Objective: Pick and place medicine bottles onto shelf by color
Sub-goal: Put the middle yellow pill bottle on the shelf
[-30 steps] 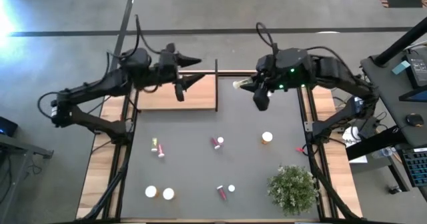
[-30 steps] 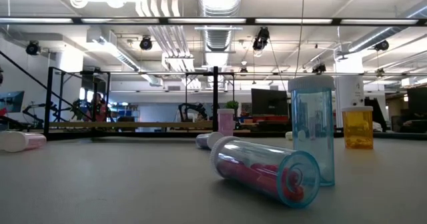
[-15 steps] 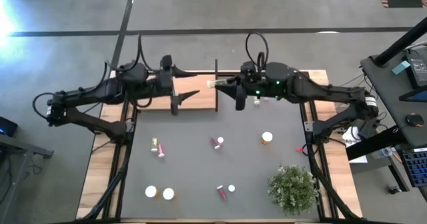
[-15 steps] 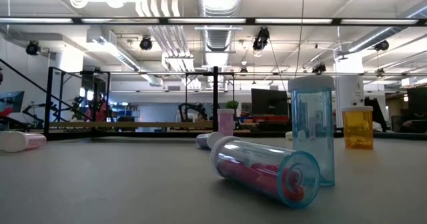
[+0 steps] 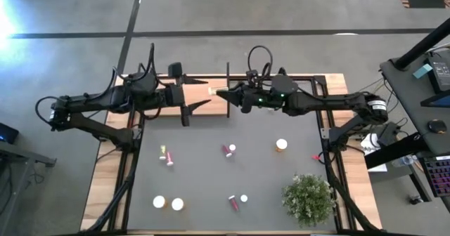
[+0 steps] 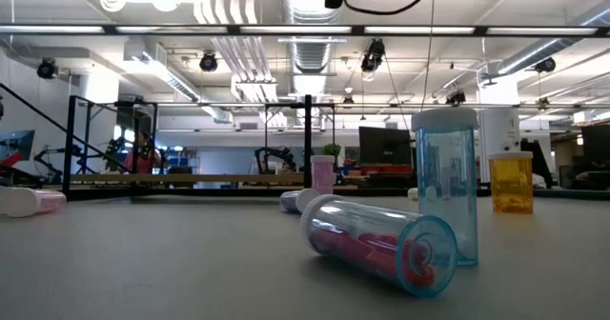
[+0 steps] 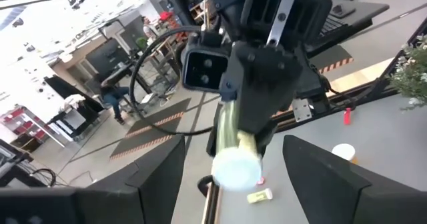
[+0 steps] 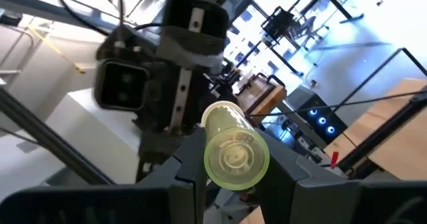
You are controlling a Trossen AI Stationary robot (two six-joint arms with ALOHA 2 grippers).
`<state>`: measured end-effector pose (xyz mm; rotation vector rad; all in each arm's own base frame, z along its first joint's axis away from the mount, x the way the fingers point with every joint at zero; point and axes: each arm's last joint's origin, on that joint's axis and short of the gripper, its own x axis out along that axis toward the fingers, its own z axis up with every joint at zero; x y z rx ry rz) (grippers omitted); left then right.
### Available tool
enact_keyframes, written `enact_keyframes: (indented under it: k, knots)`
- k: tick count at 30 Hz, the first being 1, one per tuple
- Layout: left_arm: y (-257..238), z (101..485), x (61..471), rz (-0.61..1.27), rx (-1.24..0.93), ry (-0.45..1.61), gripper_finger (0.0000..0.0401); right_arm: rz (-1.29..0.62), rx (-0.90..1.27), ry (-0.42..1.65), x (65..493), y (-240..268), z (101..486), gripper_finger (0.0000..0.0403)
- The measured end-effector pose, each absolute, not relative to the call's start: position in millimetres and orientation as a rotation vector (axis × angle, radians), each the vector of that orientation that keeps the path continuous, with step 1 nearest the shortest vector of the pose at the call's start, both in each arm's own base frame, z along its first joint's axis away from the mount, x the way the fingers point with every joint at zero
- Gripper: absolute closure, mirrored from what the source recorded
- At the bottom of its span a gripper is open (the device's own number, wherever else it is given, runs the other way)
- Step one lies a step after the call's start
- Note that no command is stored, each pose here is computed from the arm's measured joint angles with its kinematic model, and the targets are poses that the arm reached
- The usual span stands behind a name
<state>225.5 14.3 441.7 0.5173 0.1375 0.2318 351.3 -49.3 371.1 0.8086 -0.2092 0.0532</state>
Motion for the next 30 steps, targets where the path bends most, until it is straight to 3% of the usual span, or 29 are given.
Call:
enact_keyframes:
  k: [15, 30]
  knots:
    - [16.4, 439.2, 225.8, 0.304, 0.544, 0.169, 0.0165, 0.166, 0.765, -0.22, 373.2, -48.9, 391.6, 0.0319]
    - [12.3, 440.1, 226.0, 0.277, 0.537, 0.152, 0.0238, 0.137, 0.756, -0.186, 373.6, -52.8, 387.5, 0.0319]
